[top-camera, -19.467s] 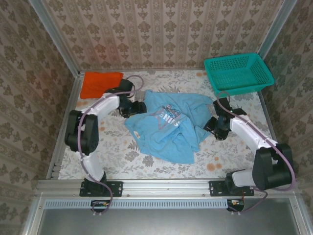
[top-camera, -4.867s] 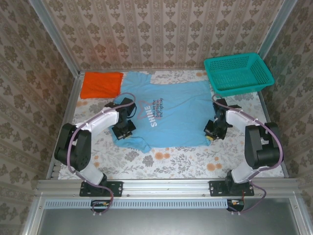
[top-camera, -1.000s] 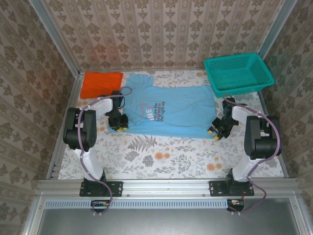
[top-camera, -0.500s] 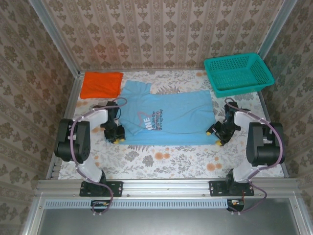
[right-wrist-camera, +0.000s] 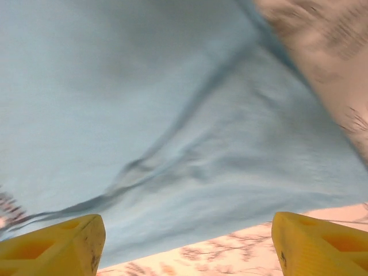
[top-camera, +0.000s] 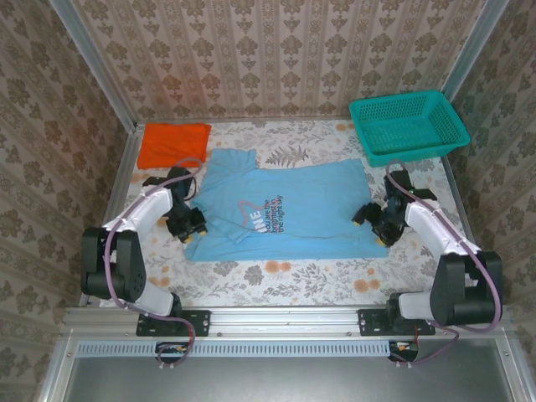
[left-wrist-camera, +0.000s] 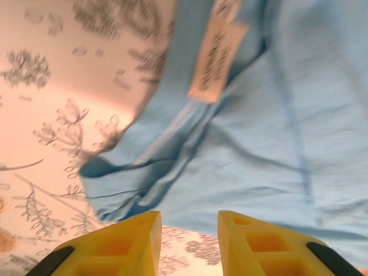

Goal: Fold and stack the t-shirts

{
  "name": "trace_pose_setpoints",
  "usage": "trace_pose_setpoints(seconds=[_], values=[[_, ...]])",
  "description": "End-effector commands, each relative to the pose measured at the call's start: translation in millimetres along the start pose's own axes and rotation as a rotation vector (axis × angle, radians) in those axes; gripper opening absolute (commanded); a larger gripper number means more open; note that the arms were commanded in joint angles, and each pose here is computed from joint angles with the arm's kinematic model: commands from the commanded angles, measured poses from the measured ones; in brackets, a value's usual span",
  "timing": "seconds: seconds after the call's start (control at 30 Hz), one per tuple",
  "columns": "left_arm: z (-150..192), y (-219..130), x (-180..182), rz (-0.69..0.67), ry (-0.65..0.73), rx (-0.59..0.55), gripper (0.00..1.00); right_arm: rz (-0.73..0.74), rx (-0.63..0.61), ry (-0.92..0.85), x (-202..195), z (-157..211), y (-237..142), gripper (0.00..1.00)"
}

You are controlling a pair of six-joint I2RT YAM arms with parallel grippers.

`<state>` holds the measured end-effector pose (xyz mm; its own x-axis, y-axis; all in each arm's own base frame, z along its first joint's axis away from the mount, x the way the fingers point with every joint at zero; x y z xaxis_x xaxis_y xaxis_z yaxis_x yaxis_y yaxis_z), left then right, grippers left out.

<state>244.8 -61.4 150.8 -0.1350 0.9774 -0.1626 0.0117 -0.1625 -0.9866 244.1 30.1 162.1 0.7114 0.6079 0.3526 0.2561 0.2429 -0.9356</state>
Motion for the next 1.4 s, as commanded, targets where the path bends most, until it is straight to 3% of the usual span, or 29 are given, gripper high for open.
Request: trace_pose_setpoints(seconds=[0.0,0.1,0.27,0.47,0.6,0.73,0.93,1.37], values=[[1.0,-3.7,-5.5,0.072,-0.026,0.006,0.29,-0.141,-0.028,-0.163,51.2,18.1,-7.4,0.74],[5.7,8.4,-4.8,0.099,-0.035,0.033,0.28,-0.185,0.024,-0.343,96.8,56.8,7.9,0.67],[14.4,31.8,6.9,0.11,-0.066,0.081,0.26,-0.207,0.148,-0.641,166.4,134.6,40.6,0.49],[14.5,51.1,20.6,0.141,-0.112,0.108,0.25,-0.156,0.245,-0.904,214.4,218.7,80.5,0.43],[13.5,62.7,21.9,0.154,-0.107,0.134,0.25,-0.077,0.226,-1.008,229.6,251.3,101.8,0.4],[10.7,66.7,25.6,0.159,-0.108,0.151,0.24,0.002,0.217,-1.014,238.0,260.3,121.9,0.36],[5.8,62.6,30.0,0.167,-0.103,0.14,0.24,0.06,0.151,-1.034,245.1,259.6,133.9,0.38],[5.8,65.2,37.7,0.177,-0.12,0.154,0.24,0.143,0.184,-1.052,241.7,265.0,160.5,0.37]])
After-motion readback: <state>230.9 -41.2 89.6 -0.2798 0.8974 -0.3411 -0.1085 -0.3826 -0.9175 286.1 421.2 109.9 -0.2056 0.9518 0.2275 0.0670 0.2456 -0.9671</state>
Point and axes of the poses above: each hand's point on the last joint's axis, 136 mm out from that joint toward the fingers, its own y axis out along the fingers, its own x axis along the line the jaws close on, z = x × y, the point moved 8 cm from there along -y, back along the fingers, and after that the axes turned 14 degrees about y, right-handed, at the moved point
